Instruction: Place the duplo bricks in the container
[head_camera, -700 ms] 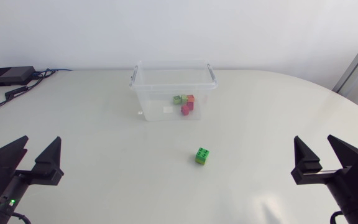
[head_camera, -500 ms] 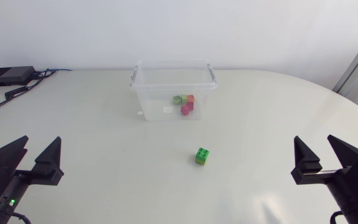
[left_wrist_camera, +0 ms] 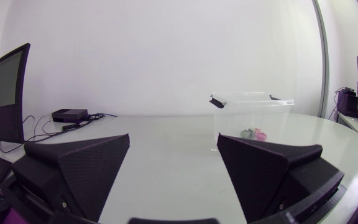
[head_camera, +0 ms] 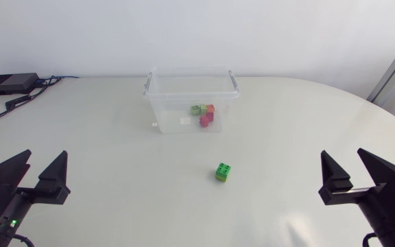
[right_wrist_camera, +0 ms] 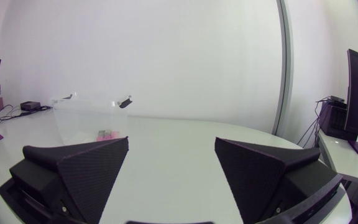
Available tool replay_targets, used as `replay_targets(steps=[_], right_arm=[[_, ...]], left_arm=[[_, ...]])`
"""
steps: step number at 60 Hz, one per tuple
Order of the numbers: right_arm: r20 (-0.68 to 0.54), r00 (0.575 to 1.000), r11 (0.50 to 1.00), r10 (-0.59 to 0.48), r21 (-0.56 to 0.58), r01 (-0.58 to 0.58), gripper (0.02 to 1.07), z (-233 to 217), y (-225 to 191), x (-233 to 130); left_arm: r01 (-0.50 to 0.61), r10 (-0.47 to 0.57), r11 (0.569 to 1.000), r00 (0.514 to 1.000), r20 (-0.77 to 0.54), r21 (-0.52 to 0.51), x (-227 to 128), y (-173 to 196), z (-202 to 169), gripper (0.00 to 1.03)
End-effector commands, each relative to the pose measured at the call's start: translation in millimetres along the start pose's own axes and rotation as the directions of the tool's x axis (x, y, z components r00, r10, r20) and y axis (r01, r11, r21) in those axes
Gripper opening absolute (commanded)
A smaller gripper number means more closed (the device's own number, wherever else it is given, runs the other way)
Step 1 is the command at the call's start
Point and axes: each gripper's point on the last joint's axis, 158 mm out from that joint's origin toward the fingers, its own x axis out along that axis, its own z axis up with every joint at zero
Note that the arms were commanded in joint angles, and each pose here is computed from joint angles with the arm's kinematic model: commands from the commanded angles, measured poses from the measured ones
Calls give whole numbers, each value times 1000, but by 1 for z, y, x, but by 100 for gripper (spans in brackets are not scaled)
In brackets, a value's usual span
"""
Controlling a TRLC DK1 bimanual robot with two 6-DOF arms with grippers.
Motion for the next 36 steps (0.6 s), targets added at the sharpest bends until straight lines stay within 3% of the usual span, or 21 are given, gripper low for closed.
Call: replay_targets(steps=[1, 22, 36], right_arm=[[5, 1000, 1000, 7, -2, -7, 102, -4, 2, 1], [123, 992, 1000, 5, 0, -5, 102, 69, 1, -11], [49, 998, 1000, 31, -3, -31, 102, 86, 7, 6]], left_arm=[[-5, 5, 1000, 1000, -4, -9, 1, 1, -6, 99], [-5, 5, 1000, 1000, -4, -9, 1, 1, -6, 99], [-5, 5, 1000, 1000, -2, -8, 1, 1, -5, 99]])
